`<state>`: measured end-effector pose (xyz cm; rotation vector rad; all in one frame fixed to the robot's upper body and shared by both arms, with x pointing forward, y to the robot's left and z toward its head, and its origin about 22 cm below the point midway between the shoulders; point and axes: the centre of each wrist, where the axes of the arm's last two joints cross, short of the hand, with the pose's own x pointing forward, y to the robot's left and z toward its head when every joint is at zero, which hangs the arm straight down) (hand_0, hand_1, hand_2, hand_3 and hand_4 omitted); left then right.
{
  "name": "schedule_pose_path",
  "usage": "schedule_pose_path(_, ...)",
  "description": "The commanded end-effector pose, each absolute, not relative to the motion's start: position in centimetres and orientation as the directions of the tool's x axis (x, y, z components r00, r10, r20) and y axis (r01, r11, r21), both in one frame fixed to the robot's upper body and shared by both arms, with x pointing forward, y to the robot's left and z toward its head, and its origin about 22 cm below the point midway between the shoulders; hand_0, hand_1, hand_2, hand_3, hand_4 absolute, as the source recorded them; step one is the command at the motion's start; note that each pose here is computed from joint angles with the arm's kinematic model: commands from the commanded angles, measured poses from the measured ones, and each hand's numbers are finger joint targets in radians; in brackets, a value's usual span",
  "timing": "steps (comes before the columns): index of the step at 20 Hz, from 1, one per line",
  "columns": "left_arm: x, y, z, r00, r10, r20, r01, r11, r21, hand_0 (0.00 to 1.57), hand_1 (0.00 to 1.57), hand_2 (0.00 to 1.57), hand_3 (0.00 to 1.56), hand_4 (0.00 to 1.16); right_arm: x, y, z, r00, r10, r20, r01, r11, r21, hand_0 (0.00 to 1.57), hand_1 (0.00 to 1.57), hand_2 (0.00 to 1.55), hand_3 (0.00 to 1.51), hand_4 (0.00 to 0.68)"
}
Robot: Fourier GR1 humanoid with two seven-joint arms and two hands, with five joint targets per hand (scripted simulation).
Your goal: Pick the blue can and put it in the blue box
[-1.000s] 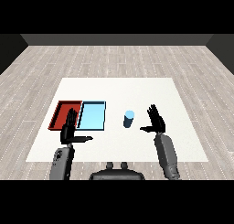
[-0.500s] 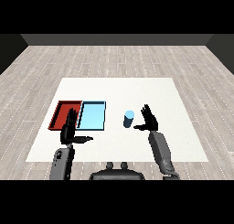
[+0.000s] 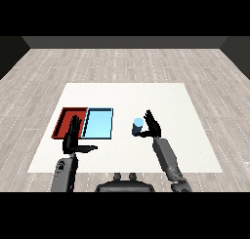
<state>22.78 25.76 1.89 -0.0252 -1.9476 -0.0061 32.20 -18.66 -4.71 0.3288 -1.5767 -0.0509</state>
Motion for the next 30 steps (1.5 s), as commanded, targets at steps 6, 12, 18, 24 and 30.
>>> schedule_pose_path(6,23.2,25.9,3.3,-0.382,0.032,0.924,0.018,0.999,-0.027,0.00,0.00,0.00,0.00,0.00,32.9,-14.9,-5.9,0.025,-0.190,0.982,-0.172,0.966,0.191,0.00,0.00,0.00,0.00,0.000)
schedule_pose_path(12,22.3,26.7,1.1,-0.375,0.020,0.927,0.010,1.000,-0.017,0.00,0.00,0.00,0.00,0.00,34.5,-13.9,-5.3,0.056,-0.196,0.979,-0.210,0.956,0.204,0.00,0.00,0.00,0.00,0.000)
schedule_pose_path(18,23.1,26.8,2.6,-0.369,0.056,0.928,0.024,0.998,-0.051,0.00,0.00,0.00,0.00,0.00,35.5,-11.9,-4.9,0.067,-0.150,0.986,-0.197,0.967,0.160,0.00,0.00,0.00,0.00,0.000)
schedule_pose_path(24,23.9,26.9,3.8,-0.362,0.043,0.931,0.021,0.999,-0.038,0.00,0.00,0.00,0.00,0.00,36.4,-13.6,-6.1,0.078,-0.183,0.980,-0.194,0.962,0.195,0.00,0.00,0.00,0.00,0.000)
schedule_pose_path(30,22.0,25.4,3.6,-0.377,0.031,0.926,-0.002,0.999,-0.034,0.00,0.00,0.00,0.00,0.00,35.0,-11.4,-6.5,0.100,-0.165,0.981,-0.213,0.960,0.184,0.00,0.00,0.00,0.00,0.000)
